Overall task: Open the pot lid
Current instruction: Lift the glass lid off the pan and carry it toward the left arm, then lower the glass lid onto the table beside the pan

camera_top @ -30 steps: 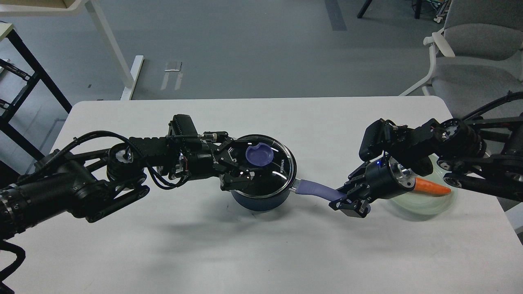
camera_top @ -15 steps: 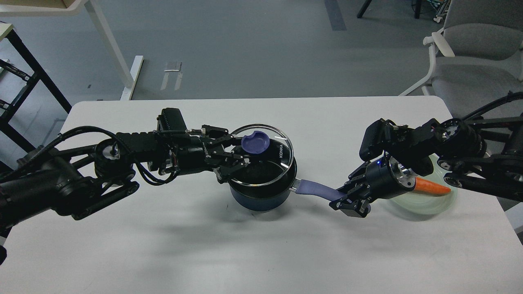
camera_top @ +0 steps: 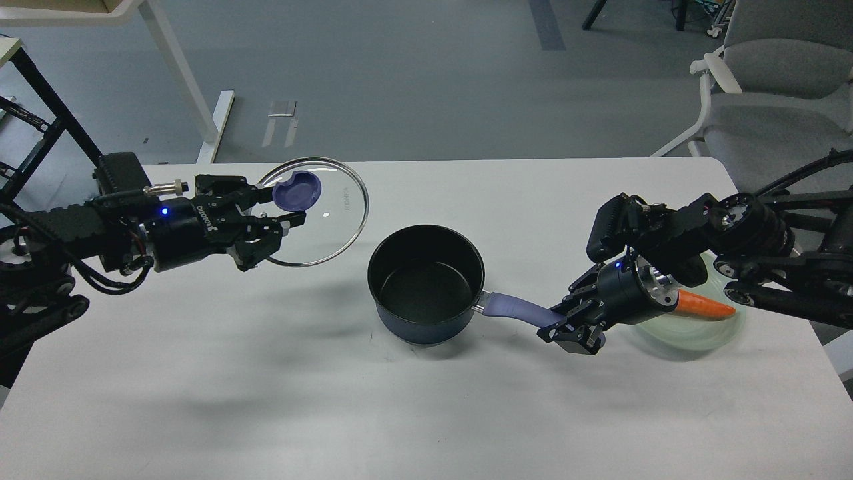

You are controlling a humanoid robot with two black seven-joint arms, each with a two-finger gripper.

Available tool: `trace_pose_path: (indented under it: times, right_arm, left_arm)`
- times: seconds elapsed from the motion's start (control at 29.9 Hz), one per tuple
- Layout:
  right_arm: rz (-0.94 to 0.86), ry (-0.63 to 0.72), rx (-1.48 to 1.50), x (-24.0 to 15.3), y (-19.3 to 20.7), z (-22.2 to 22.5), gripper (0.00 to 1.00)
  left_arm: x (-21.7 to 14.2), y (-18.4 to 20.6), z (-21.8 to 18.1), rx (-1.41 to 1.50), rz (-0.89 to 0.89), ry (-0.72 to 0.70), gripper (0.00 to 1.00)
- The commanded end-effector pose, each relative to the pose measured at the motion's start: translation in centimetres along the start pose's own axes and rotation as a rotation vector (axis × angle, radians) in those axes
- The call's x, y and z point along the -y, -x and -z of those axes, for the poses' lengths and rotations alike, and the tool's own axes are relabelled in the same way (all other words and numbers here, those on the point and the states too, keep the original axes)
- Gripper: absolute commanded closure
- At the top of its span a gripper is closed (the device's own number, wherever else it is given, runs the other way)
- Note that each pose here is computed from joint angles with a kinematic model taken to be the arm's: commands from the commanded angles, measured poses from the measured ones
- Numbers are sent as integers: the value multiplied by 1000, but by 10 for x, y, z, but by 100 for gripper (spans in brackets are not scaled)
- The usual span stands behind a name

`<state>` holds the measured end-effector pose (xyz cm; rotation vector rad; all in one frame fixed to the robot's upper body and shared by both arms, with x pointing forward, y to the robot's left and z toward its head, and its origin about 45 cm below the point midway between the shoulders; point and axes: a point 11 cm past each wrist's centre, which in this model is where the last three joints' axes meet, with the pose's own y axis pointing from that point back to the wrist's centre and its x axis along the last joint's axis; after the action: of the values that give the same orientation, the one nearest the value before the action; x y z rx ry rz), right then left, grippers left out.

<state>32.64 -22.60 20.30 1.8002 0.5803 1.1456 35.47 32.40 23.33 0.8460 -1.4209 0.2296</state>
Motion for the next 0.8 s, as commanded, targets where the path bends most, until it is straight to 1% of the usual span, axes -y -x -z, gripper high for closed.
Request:
trace_pose_path:
  times: [0.0,0.1,0.27,0.4,0.54,0.77]
  right_arm:
    - [-1,0,0,0,0,0,70]
    - [-1,0,0,0,0,0,70]
    - [-2,1,1,-1,0,0,70]
    - [-2,2,2,-1,0,-1,70]
    - [-3,3,4,-1,1,-1,70]
    - [-3,2,4,-1,0,0,70]
  left_arm:
    - [-31,26,6,16,11,-47,62]
    - [-56,56,7,24,38,-81,62]
    - [-90,112,9,-21,195,-134,61]
    - [-106,135,16,-21,275,-170,61]
    - [-105,150,17,-21,315,-171,60]
    - [-94,154,15,-29,307,-166,56]
